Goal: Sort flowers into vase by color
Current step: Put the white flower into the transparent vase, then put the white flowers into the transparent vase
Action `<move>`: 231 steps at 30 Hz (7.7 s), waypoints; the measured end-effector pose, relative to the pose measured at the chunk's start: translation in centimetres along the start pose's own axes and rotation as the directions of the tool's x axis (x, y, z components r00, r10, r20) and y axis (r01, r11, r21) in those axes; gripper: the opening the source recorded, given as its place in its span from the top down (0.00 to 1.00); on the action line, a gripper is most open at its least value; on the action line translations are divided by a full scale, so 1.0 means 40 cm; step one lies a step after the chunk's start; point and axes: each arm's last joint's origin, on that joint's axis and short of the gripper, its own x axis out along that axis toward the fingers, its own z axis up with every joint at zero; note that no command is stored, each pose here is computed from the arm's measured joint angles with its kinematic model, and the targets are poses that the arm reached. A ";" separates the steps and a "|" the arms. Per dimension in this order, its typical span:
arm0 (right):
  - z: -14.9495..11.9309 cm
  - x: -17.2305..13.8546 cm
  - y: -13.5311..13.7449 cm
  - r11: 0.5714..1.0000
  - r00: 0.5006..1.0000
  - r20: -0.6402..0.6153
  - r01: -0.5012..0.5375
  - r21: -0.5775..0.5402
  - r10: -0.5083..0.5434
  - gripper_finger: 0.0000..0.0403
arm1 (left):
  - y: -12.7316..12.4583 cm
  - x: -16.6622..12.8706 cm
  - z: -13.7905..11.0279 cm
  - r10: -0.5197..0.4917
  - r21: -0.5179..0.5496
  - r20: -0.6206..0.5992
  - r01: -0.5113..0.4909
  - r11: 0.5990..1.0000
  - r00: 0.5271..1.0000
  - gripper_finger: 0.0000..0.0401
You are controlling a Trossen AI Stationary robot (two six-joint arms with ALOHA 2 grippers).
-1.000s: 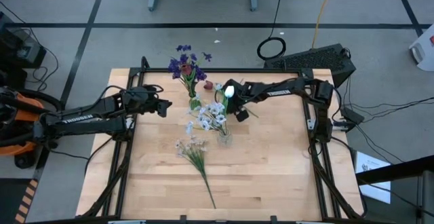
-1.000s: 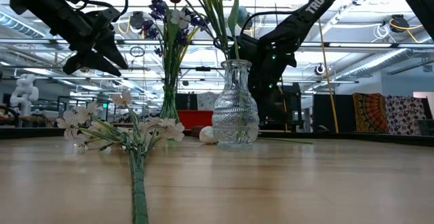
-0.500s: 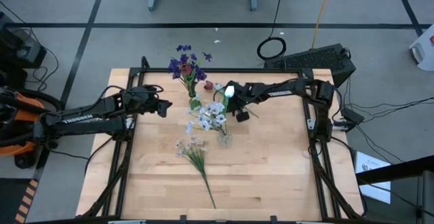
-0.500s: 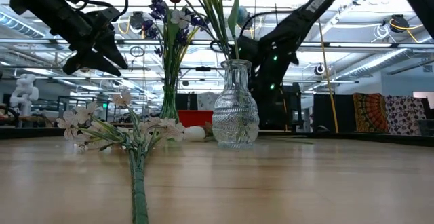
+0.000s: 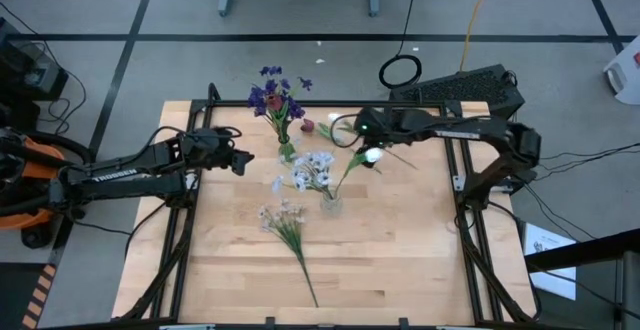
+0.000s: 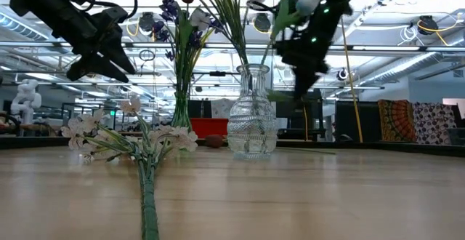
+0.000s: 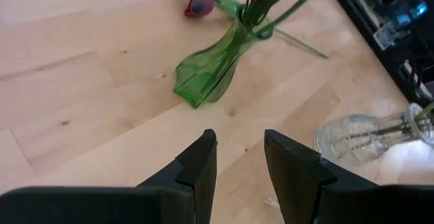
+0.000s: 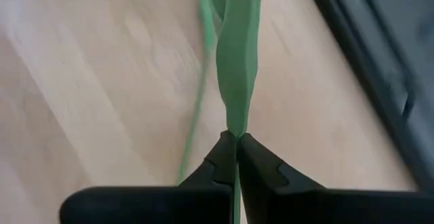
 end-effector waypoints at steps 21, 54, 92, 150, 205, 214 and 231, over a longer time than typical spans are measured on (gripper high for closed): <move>-0.350 -0.199 0.031 0.660 0.991 0.083 -0.131 0.740 0.104 1.00 | 0.006 -0.001 -0.012 -0.004 0.010 -0.073 0.005 1.000 0.997 0.68; -0.160 -0.261 0.385 0.924 0.203 0.978 -0.364 0.112 -0.039 1.00 | 0.005 0.000 -0.012 -0.012 0.035 -0.077 0.015 0.999 0.997 0.68; -0.193 -0.126 0.425 0.915 0.524 0.818 -0.403 -0.010 0.240 0.78 | 0.004 -0.001 -0.013 -0.025 0.059 -0.089 0.031 0.998 0.996 0.68; -0.443 -0.269 0.092 0.980 0.979 0.084 -0.190 0.061 0.185 1.00 | -0.576 0.122 -0.349 0.217 -0.447 -0.374 -0.380 0.810 0.902 0.68; -0.441 -0.270 0.094 0.980 0.977 0.094 -0.194 0.036 0.190 1.00 | -0.595 0.272 -0.478 0.097 0.131 -0.688 -0.008 0.991 0.719 0.98; -0.435 -0.271 0.099 0.976 0.971 0.118 -0.214 0.031 0.209 1.00 | -0.691 0.313 -0.404 -0.302 0.262 -0.429 0.438 0.860 0.851 0.98; -0.444 -0.269 0.093 0.979 0.979 0.077 -0.194 0.064 0.189 1.00 | -0.732 0.216 -0.067 -0.452 0.783 0.216 0.123 0.610 0.866 0.98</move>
